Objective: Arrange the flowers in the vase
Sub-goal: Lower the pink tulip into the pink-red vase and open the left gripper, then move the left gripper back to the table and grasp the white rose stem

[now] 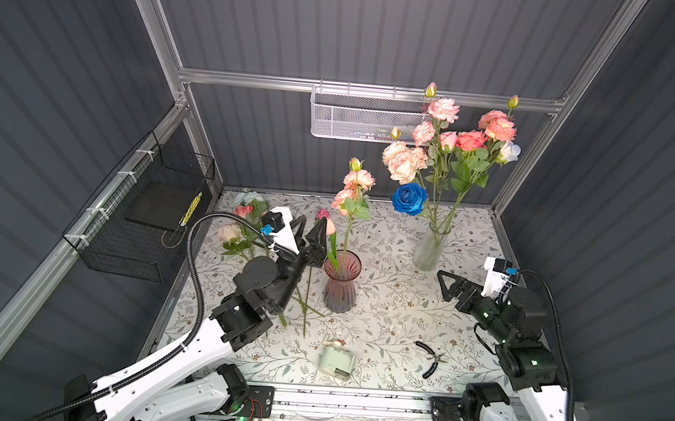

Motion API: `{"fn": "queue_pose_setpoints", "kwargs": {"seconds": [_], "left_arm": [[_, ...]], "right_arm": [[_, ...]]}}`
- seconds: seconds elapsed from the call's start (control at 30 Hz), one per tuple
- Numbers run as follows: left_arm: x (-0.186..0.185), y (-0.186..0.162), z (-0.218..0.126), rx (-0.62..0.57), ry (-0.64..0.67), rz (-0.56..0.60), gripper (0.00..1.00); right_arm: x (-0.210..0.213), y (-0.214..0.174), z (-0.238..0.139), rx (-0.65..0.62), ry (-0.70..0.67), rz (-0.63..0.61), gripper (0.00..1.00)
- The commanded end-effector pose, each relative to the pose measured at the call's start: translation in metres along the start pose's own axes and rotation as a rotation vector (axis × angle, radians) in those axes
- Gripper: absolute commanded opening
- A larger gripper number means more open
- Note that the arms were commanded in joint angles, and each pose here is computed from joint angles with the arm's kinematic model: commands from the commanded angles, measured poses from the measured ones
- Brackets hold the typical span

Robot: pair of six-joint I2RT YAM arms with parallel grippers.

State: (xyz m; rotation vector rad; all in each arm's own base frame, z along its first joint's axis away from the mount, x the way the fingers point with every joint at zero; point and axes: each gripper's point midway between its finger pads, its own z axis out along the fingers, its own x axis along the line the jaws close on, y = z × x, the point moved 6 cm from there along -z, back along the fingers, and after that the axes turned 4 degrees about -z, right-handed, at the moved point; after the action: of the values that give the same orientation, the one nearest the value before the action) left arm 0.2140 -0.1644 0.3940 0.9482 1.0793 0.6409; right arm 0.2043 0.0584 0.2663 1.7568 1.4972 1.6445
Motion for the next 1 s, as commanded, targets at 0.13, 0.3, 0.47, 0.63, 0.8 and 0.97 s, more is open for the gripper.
{"fn": "queue_pose_setpoints", "kwargs": {"seconds": [0.13, 0.3, 0.47, 0.63, 0.8, 0.97], "left_arm": [[0.048, -0.039, -0.002, 0.183, 0.288, 0.109, 0.68], [0.132, -0.071, 0.023, 0.393, 0.447, -0.102, 0.67], [0.179, -0.125, 0.058, 0.641, 0.534, -0.197, 0.65], [0.202, -0.178, 0.091, 0.8, 0.572, -0.191, 0.63], [0.229, -0.204, 0.1, 0.884, 0.732, -0.117, 0.55], [0.245, -0.22, 0.105, 0.934, 0.815, -0.069, 0.49]], "right_arm": [[0.007, -0.007, 0.012, 0.052, 0.106, 0.023, 0.99], [0.006, -0.008, 0.01, 0.039, 0.103, 0.018, 0.99], [0.005, -0.009, 0.006, 0.035, 0.089, 0.004, 0.99], [0.005, -0.008, 0.005, 0.034, 0.081, -0.003, 0.99], [0.004, -0.01, 0.003, 0.033, 0.071, -0.006, 0.99], [0.003, -0.009, 0.003, 0.031, 0.062, -0.005, 0.99]]}}
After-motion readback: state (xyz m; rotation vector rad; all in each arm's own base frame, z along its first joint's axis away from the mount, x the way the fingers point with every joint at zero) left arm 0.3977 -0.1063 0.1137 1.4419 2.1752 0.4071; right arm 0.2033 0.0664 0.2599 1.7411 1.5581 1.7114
